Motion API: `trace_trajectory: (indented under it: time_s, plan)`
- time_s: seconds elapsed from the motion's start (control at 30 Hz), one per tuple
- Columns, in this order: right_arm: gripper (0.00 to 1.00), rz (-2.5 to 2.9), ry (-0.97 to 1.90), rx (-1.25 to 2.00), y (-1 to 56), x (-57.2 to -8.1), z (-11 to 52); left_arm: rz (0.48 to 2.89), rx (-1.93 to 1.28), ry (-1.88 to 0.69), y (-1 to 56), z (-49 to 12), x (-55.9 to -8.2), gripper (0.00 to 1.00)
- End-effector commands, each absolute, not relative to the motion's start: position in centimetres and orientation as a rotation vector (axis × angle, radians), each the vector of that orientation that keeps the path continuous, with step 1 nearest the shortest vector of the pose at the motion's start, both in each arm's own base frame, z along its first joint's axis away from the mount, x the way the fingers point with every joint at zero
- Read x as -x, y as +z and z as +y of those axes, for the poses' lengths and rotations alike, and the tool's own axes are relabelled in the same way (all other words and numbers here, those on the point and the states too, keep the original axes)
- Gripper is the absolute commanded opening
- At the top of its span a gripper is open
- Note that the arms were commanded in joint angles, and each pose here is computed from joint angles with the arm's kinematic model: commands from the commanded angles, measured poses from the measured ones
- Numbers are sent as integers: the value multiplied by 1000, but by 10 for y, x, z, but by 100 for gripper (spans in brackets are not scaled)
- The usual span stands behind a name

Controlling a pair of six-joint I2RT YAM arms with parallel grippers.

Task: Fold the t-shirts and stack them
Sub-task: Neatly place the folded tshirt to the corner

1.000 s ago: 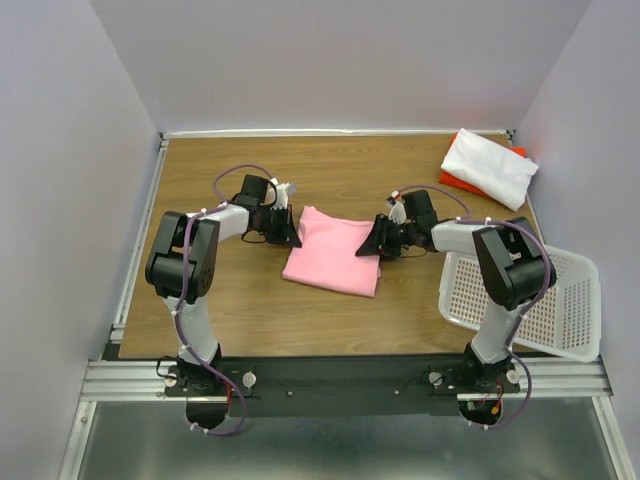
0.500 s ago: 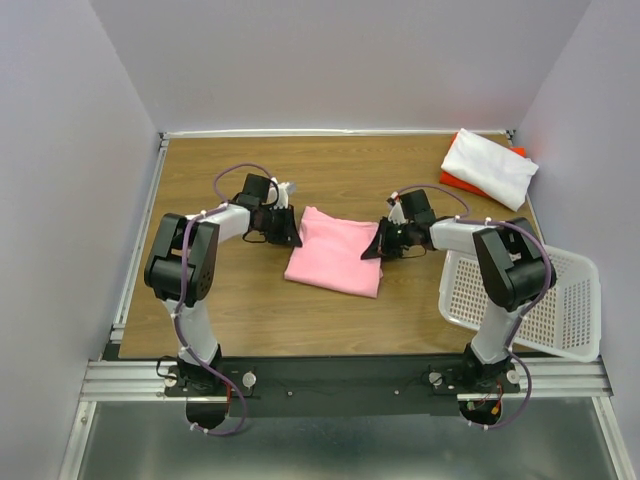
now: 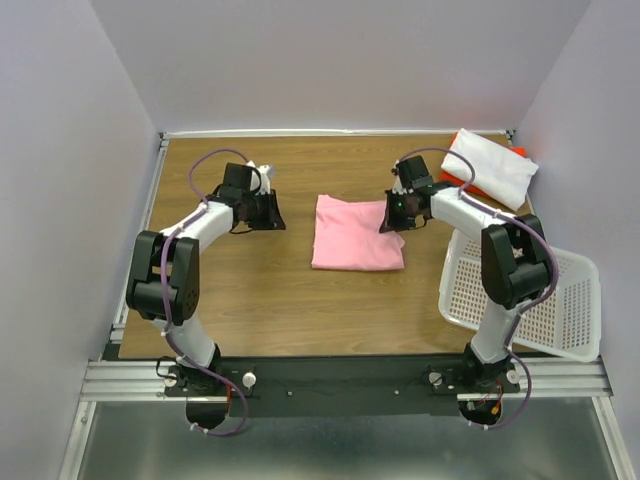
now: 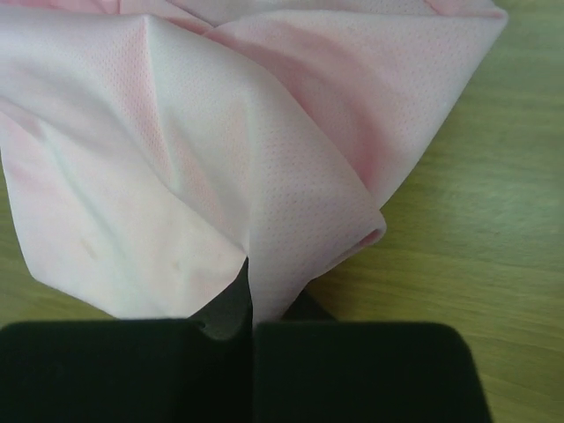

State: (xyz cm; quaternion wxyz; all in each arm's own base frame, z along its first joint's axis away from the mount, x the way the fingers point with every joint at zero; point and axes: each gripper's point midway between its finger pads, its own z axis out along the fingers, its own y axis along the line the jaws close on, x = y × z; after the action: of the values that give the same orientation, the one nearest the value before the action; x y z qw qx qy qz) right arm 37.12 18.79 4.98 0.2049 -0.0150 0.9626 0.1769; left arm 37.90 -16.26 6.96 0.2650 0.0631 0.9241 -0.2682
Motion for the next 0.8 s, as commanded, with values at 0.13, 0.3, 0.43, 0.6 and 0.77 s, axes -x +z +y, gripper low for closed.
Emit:
trace_trajectory:
  time_s: [0.13, 0.3, 0.43, 0.6, 0.77]
  plan:
    - [0, 2680, 199, 131, 63, -415, 163, 2276, -102, -633, 150, -133, -406, 29]
    - [0, 2673, 78, 136, 64, -441, 152, 2153, -67, -664, 198, -125, -412, 29]
    - [0, 2639, -1, 127, 78, -462, 140, 2086, -51, -714, 224, -124, -409, 29]
    - [0, 2601, -128, 91, 89, -495, 119, 2083, -59, -756, 222, -126, -400, 29]
    - [0, 2514, -267, 50, 114, -540, 85, 2073, -33, -740, 221, -117, -405, 29]
